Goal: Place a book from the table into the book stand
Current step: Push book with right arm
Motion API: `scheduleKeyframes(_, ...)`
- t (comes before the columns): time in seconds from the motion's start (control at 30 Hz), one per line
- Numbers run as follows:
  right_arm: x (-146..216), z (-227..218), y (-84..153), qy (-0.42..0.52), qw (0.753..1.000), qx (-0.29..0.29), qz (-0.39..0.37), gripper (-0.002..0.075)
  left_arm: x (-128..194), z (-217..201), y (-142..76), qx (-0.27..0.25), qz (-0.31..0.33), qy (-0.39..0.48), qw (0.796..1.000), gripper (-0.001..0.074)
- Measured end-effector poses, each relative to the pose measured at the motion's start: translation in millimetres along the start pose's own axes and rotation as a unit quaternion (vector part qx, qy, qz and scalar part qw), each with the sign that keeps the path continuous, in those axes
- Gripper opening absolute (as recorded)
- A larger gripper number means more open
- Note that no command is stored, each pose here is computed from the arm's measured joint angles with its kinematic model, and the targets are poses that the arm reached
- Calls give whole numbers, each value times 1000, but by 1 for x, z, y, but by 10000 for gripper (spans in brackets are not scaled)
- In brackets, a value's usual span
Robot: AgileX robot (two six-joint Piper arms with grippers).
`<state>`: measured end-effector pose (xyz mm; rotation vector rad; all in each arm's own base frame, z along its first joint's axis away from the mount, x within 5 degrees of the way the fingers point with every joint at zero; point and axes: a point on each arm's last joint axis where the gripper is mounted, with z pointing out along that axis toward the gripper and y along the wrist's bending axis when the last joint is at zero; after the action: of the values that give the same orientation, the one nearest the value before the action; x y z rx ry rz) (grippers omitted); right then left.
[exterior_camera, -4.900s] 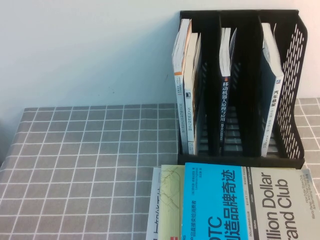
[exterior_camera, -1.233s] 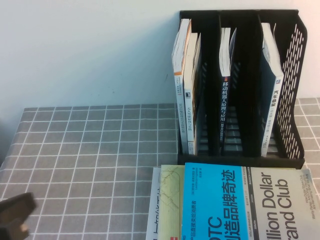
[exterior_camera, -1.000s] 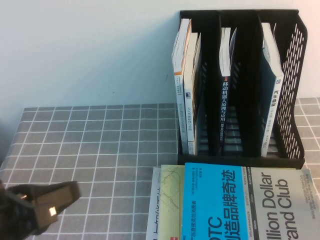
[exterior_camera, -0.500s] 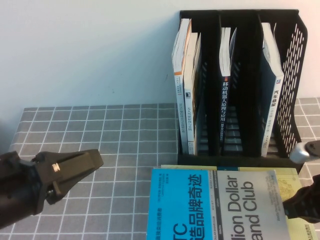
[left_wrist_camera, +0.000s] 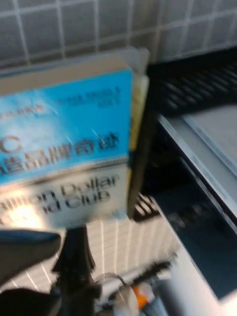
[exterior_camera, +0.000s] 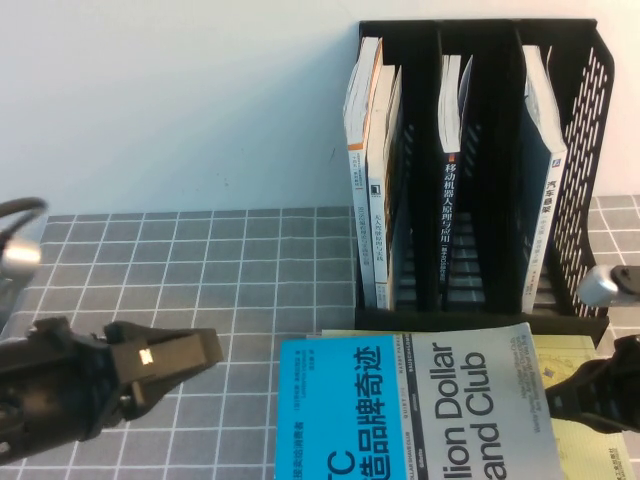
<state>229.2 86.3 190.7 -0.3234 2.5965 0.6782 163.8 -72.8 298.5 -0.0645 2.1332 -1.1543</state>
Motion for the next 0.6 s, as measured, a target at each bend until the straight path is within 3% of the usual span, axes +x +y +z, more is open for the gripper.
scheduleKeyframes(0.17, 0, 2, 7, 0, 1000, -11, -18, -3, 0, 21, 22, -32, -29, 64, 997, 480)
scheduleKeyframes(0.27, 0, 3, 9, 2, 1000, -12, -23, -3, 1, 37, 37, -43, -58, 109, 991, 587)
scheduleKeyframes(0.43, 3, 3, 6, 19, 998, 5, -58, -3, -3, 56, 53, -45, -58, 146, 987, 598)
scheduleKeyframes(0.6, 9, 4, 3, 31, 998, 14, -56, -3, -4, 64, 57, -24, -39, 146, 988, 546)
